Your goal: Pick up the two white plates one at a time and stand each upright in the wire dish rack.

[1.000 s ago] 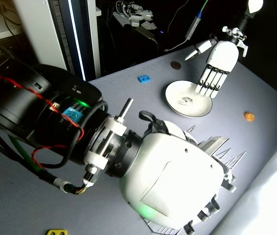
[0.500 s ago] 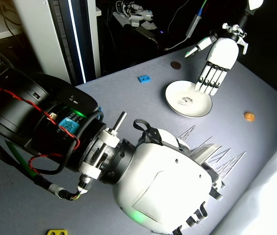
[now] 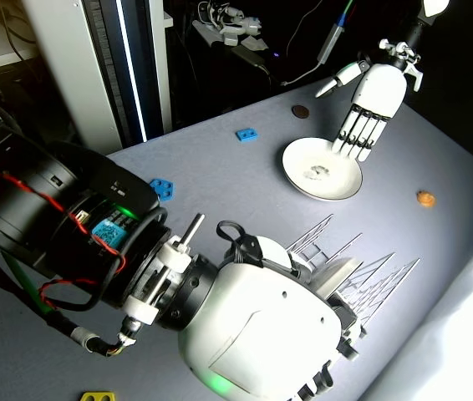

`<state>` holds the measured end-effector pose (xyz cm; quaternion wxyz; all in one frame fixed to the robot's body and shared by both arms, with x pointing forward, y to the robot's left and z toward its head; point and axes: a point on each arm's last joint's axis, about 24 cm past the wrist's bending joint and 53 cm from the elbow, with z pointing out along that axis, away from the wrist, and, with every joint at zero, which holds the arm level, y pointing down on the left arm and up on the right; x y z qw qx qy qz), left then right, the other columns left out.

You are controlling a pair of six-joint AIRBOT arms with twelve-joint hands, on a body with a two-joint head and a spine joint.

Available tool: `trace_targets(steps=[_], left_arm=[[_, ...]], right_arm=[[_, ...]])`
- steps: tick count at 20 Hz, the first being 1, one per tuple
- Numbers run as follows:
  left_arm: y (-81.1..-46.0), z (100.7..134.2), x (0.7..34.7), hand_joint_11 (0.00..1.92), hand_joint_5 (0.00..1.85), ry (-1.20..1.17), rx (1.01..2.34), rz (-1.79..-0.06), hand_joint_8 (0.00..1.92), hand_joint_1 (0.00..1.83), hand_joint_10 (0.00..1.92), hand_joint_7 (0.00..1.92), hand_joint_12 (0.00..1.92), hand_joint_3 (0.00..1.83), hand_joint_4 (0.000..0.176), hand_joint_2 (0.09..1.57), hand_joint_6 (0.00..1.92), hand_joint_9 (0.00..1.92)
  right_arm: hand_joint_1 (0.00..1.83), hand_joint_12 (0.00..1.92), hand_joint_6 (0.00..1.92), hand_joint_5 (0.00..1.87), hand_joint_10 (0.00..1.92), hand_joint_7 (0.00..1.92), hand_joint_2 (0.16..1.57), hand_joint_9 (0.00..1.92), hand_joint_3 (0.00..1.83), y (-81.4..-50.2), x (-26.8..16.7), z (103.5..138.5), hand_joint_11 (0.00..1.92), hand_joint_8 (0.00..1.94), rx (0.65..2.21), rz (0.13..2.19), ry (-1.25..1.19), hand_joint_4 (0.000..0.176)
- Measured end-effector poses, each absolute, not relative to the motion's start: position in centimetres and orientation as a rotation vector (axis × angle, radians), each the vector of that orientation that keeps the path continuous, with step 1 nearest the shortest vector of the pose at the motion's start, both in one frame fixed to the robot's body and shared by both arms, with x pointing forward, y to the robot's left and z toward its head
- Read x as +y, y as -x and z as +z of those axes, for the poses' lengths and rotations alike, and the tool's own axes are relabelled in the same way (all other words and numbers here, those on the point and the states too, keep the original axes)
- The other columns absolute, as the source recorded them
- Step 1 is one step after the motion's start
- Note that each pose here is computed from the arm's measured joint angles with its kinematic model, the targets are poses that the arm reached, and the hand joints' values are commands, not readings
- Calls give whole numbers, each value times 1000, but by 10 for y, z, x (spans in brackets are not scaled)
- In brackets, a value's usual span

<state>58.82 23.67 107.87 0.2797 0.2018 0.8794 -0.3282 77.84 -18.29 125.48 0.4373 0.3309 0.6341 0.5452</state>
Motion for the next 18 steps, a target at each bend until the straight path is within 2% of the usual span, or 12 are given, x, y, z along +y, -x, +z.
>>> trace_targets(steps=[2, 3, 4, 7, 11, 12, 14, 15, 16, 17, 18], left_arm=[[-589, 1077, 234, 0, 57, -543, 2358, -882, 3, 0, 4, 57, 0, 0, 0, 1061, 2, 20], [-589, 1077, 234, 10, 81, -543, 2358, -883, 12, 0, 13, 83, 5, 1, 0, 1064, 11, 45], [-589, 1077, 234, 5, 82, -542, 2358, -882, 8, 0, 8, 76, 3, 4, 0, 1071, 9, 38], [-589, 1077, 234, 0, 55, -542, 2358, -882, 0, 0, 0, 47, 0, 1, 0, 1066, 0, 12], [-589, 1077, 234, 0, 52, -542, 2358, -881, 2, 0, 2, 52, 0, 0, 0, 1057, 0, 18], [-589, 1077, 234, 0, 55, -542, 2358, -881, 1, 0, 0, 51, 0, 0, 0, 1055, 2, 7], [-589, 1077, 234, 0, 55, -542, 2358, -881, 1, 0, 0, 51, 0, 0, 0, 1055, 2, 7], [-589, 1077, 234, 5, 74, -542, 2358, -881, 7, 0, 7, 67, 2, 0, 0, 1060, 9, 24], [-589, 1076, 234, 5, 74, -542, 2358, -881, 7, 0, 7, 67, 2, 0, 0, 1060, 9, 24], [-590, 1076, 234, 11, 86, -542, 2358, -880, 11, 0, 12, 83, 5, 0, 0, 1064, 11, 43], [-590, 1076, 234, 2, 74, -541, 2358, -880, 3, 0, 4, 69, 1, 0, 0, 1061, 4, 29]], right_arm=[[1218, 1050, 1056, 946, 7, 1016, 1119, 1202, 0, -778, -183, 1254, 707, 924, 1577, 1355, -823, 24], [1345, 1028, 1058, 933, 853, 1033, 1092, 992, 26, -779, -184, 1254, 718, 896, 1576, 1354, -824, 0], [1369, 1052, 1056, 928, 1042, 1025, 1102, 935, 8, -779, -184, 1254, 711, 917, 1576, 1354, -826, 0], [1369, 1084, 1122, 887, 1153, 993, 1124, 871, 2, -779, -184, 1252, 682, 980, 1570, 1359, -828, 0], [1369, 1063, 1126, 895, 1135, 982, 1124, 878, 0, -779, -180, 1250, 681, 989, 1567, 1365, -819, 0], [1362, 1077, 1205, 856, 1197, 937, 1145, 830, 3, -778, -176, 1248, 640, 1050, 1573, 1367, -816, 0], [1362, 1077, 1205, 856, 1197, 937, 1145, 830, 3, -778, -175, 1248, 640, 1050, 1573, 1370, -814, 0], [1224, 1099, 1223, 854, 720, 894, 1169, 815, 0, -778, -175, 1246, 582, 1093, 1572, 1368, -812, 0], [1224, 1099, 1223, 854, 720, 894, 1169, 815, 0, -778, -175, 1247, 582, 1093, 1568, 1371, -813, 0], [1181, 1107, 1240, 845, 297, 864, 1183, 917, 0, -778, -175, 1247, 521, 1128, 1569, 1368, -809, 25], [1172, 1119, 1274, 822, 159, 846, 1192, 947, 2, -778, -175, 1247, 483, 1157, 1569, 1368, -809, 27]])
